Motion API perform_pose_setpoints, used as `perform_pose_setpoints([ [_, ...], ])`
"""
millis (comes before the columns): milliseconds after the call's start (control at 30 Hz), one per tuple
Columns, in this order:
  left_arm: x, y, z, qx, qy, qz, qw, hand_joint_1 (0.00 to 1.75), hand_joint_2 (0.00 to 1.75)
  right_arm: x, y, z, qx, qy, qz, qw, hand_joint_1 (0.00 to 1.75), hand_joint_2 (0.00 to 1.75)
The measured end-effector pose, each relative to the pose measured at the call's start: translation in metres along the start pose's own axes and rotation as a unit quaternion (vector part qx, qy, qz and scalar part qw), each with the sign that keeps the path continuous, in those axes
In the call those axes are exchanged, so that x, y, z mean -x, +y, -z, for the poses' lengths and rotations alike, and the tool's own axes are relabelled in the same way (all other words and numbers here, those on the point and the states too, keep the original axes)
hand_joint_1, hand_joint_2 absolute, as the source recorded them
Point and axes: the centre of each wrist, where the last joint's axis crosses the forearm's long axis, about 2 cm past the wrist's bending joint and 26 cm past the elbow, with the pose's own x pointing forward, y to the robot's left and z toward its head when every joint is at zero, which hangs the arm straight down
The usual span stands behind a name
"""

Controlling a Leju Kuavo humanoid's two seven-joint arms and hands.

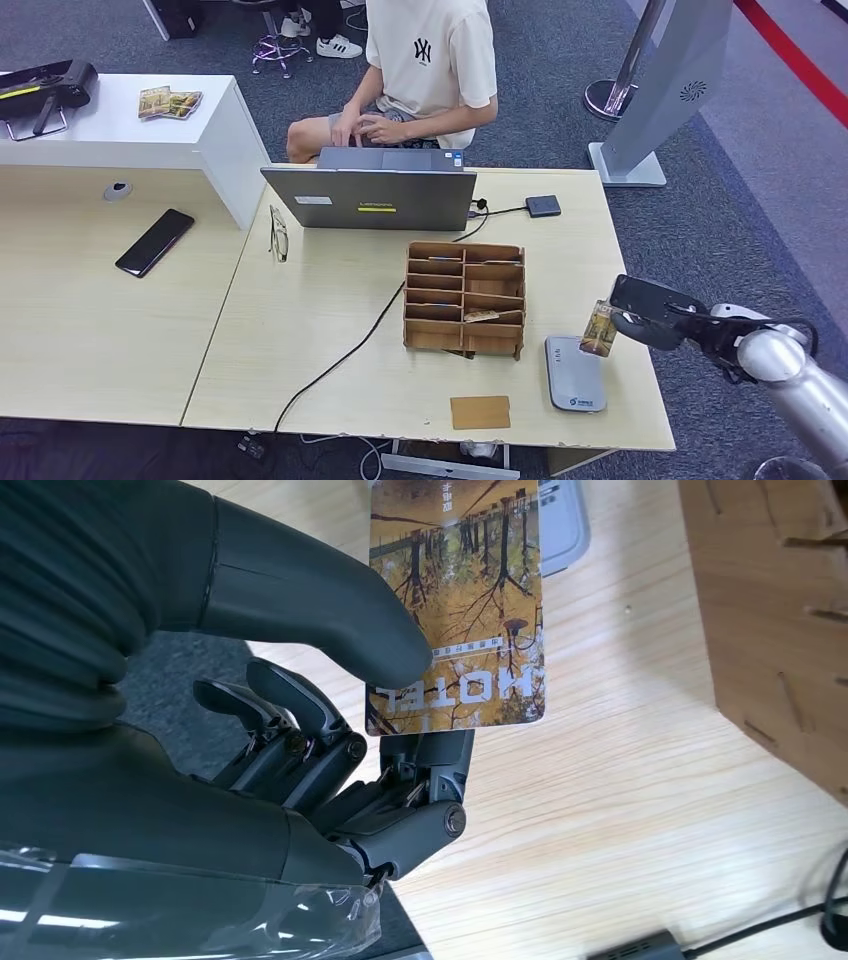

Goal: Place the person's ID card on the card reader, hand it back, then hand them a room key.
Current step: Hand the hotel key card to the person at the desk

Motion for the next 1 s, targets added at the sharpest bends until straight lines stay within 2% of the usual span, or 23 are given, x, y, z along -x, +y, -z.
perform_pose_setpoints([
  [267, 0.0, 0.0, 0.0, 0.0, -0.001, 0.004, 1.0, 0.0, 1.75, -0.004, -0.012, -0.004, -0.016, 0.015, -0.015, 1.0, 1.75, 1.75],
  [1000, 0.0, 0.0, 0.0, 0.001, -0.002, 0.009, 1.0, 0.0, 1.75, -0.009, -0.008, 0.011, -0.049, 0.029, -0.036, 0.998, 1.75, 1.75],
])
